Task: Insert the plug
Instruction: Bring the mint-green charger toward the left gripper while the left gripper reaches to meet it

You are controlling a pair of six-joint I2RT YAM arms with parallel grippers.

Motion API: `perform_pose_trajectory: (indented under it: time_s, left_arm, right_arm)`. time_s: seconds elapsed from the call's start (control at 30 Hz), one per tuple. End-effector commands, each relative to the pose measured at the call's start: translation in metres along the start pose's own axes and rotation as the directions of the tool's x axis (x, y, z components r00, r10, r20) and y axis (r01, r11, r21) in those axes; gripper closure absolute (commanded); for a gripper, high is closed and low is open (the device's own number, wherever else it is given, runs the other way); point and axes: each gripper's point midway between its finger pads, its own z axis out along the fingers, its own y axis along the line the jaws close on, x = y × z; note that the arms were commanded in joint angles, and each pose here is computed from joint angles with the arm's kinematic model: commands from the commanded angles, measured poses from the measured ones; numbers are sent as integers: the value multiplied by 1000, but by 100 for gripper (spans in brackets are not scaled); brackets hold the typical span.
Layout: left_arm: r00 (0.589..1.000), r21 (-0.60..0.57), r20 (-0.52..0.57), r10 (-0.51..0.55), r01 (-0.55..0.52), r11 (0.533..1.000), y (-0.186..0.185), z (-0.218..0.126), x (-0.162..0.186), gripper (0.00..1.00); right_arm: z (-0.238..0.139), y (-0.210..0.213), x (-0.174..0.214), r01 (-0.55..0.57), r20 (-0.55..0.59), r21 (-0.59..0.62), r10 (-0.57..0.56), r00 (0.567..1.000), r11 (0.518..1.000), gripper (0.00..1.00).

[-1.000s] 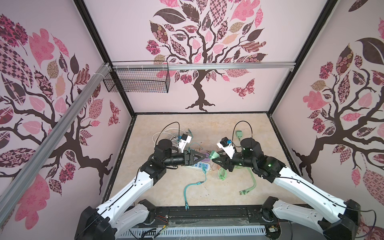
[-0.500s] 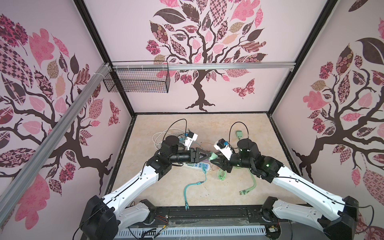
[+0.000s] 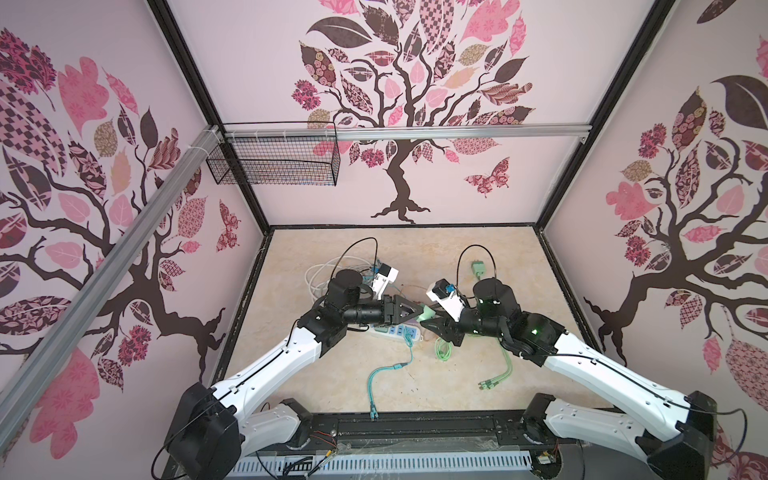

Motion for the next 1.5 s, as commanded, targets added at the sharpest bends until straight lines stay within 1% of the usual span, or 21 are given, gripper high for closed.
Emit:
perform_pose_trajectory:
  time_s: [0.0,0.23,0.37,0.43,0.5,0.53,0.67,0.77,0.8,0.97,1.1,1.17,1.23,1.3,1.33,1.4,1.47]
  left_arm:
    - [999,44,-1,36,-36,998,-21,1,-8,48]
    - [999,50,-19,30,-29,998,-21,4,-8,54]
    - [999,52,-26,27,-26,998,-20,4,-7,59]
    - [999,51,-28,26,-24,998,-20,5,-6,62]
    - [999,51,-27,27,-26,998,-20,5,-7,68]
    - [999,50,-28,28,-26,998,-20,5,-7,72]
    - [999,46,-27,30,-29,999,-20,5,-7,78]
    - [999,40,-17,42,-41,998,-19,4,-8,82]
    - [999,35,-13,50,-49,998,-18,4,-9,83]
    - [994,16,22,110,-110,994,-21,0,-13,88]
    - [984,5,51,171,-172,985,-21,-2,-18,93]
    - [978,2,70,196,-196,981,-22,-2,-20,95]
    - [972,12,88,217,-219,976,-23,-2,-22,97]
    - [966,27,104,237,-241,970,-26,-3,-24,97]
    - [963,33,108,247,-251,967,-26,-2,-24,98]
    - [961,48,103,258,-264,963,-28,-2,-21,99]
    - [948,75,116,296,-305,949,-35,-5,-21,100]
  right_arm:
    - [-2,0,-12,35,16,14,-35,999,999,79]
    - [0,-3,-11,49,6,38,-50,999,998,79]
    - [-1,-4,-11,59,5,48,-59,998,997,79]
    - [-1,-4,-11,59,5,50,-60,998,997,78]
    - [-1,-5,-11,60,5,55,-61,998,997,77]
    - [0,-6,-10,59,3,60,-60,998,996,76]
    - [-1,-9,-11,51,6,79,-51,999,996,70]
    - [-7,-10,-16,21,31,93,-24,999,995,60]
    - [-11,-11,-19,8,51,105,-13,999,994,56]
    - [-39,-12,-37,-92,171,139,67,983,986,49]
    - [-57,-3,-51,-200,232,79,177,956,977,44]
    - [-62,3,-56,-249,256,34,232,938,968,43]
    - [-66,11,-61,-300,285,-38,298,911,953,40]
    - [-68,21,-66,-324,305,-116,344,888,939,37]
    - [-69,24,-67,-334,310,-143,362,879,932,36]
    - [-70,27,-68,-345,312,-172,383,869,923,36]
    - [-70,27,-67,-356,308,-190,400,863,915,38]
